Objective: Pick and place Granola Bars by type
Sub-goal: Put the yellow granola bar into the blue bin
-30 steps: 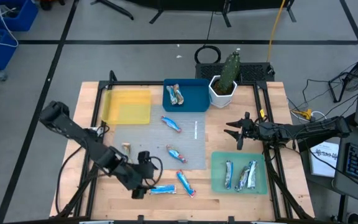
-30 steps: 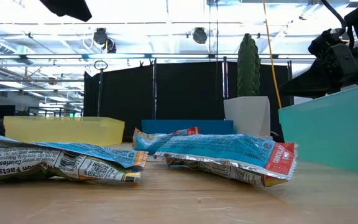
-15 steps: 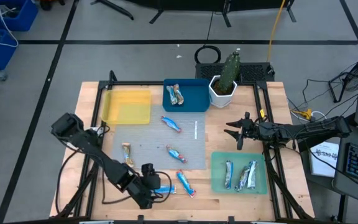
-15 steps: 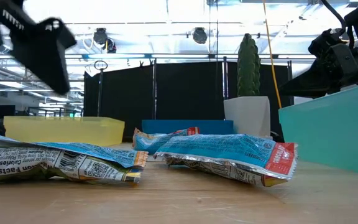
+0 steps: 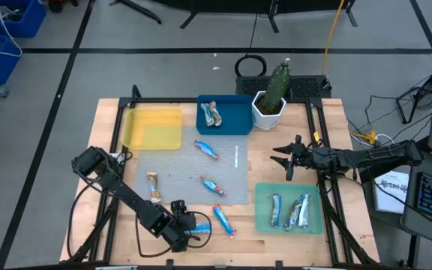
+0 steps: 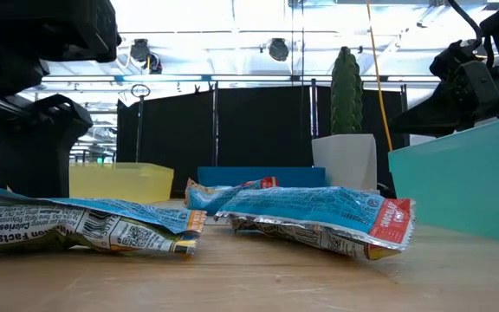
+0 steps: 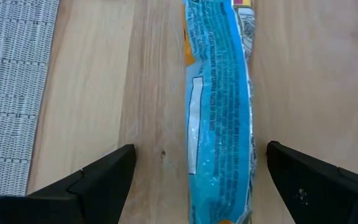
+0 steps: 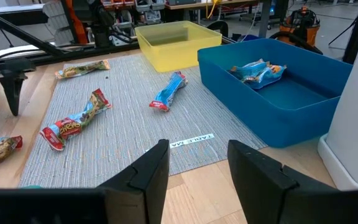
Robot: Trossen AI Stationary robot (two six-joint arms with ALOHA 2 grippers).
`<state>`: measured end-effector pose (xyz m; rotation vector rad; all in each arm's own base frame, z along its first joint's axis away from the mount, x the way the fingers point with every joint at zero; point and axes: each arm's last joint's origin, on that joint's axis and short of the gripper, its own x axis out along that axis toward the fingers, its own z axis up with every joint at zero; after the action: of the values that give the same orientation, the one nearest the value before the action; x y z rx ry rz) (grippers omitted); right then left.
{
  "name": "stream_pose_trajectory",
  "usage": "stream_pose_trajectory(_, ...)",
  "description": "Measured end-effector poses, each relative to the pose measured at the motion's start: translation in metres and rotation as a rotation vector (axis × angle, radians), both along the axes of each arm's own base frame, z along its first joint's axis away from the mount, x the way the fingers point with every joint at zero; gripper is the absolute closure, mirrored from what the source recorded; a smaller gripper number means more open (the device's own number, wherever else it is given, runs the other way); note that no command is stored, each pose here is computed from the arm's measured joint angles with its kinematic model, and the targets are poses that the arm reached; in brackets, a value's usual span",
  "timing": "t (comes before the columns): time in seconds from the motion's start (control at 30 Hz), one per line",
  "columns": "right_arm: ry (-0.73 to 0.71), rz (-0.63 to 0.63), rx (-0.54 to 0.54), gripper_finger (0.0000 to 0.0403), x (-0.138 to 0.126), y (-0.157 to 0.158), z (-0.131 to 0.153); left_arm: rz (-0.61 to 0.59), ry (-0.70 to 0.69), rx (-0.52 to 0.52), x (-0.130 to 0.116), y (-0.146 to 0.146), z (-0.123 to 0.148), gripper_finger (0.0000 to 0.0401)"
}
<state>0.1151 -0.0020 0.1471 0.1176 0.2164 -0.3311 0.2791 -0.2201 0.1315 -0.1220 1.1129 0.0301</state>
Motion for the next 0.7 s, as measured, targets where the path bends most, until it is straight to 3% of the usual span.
stream_pose_trajectory(0.37, 0.000, 0.000, 0.000, 0.0245, 0.0000, 0.0000, 0.0000, 0.027, 0.010, -0.015, 0.0025, 0.0021, -0.0016, 0.0044)
stream_pose_trajectory(0.7, 0.000, 0.000, 0.000, 0.0245, 0.0000, 0.0000, 0.0000, 0.031, 0.006, -0.005, 0.0029, 0.0032, -0.0024, 0.0144)
